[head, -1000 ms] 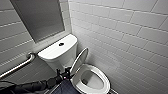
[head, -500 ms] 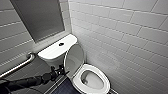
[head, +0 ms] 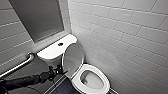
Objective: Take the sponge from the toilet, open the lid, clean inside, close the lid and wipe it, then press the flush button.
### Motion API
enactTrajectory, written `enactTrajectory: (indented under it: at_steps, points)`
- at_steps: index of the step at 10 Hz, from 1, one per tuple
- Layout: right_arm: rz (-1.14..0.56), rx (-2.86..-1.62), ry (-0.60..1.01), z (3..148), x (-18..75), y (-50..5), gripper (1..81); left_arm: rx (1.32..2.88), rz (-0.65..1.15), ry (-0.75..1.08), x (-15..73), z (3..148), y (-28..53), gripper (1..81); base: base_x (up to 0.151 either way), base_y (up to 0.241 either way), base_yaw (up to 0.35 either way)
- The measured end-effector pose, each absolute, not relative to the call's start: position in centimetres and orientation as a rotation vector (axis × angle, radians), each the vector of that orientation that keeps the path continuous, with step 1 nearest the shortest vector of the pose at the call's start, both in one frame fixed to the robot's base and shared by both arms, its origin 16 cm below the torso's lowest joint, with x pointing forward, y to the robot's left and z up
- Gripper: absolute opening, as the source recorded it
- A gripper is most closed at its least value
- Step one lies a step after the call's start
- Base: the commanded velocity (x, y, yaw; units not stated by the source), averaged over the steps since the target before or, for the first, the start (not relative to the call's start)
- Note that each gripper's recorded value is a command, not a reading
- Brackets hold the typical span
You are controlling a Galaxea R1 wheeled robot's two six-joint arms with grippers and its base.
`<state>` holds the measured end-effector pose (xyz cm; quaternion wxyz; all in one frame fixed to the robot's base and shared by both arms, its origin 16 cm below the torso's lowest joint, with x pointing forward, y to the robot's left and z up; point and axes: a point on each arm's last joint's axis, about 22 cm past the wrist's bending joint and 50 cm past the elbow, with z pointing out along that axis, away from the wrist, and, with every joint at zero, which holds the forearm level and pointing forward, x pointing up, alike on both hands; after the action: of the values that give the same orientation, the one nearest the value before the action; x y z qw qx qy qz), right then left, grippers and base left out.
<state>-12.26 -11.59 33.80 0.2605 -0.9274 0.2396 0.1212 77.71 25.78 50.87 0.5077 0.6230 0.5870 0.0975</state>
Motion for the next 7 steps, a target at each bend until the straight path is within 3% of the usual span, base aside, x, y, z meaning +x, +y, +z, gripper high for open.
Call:
enactTrajectory:
  at_steps: [2, 3, 4, 5, 7]
  points:
    - [0.338, -2.512, 0.648, 34.3, -12.7, -11.9, 1.0, 1.567, 0.282, 1.354, 75.9, 52.0, 28.5, 81.1, 0.0, 0.0, 0.0]
    - [0.329, -2.512, 0.636, 34.4, -12.4, -12.3, 1.0, 1.675, 0.62, 1.143, 77.3, 54.2, 32.8, 81.1, 0.0, 0.0, 0.0]
    - [0.325, -2.508, 0.622, 34.7, -12.3, -12.2, 1.0, 1.753, 0.707, 1.068, 76.6, 54.5, 35.5, 81.1, 0.0, 0.0, 0.0]
    - [0.318, -2.5, 0.613, 35.0, -12.0, -11.8, 1.0, 1.695, 0.772, 1.141, 75.9, 53.8, 38.2, 81.1, 0.0, 0.0, 0.0]
    - [0.309, -2.486, 0.615, 35.1, -11.4, -11.4, 1.0, 1.669, 0.783, 1.071, 74.9, 55.3, 36.4, 81.1, 0.0, 0.0, 0.0]
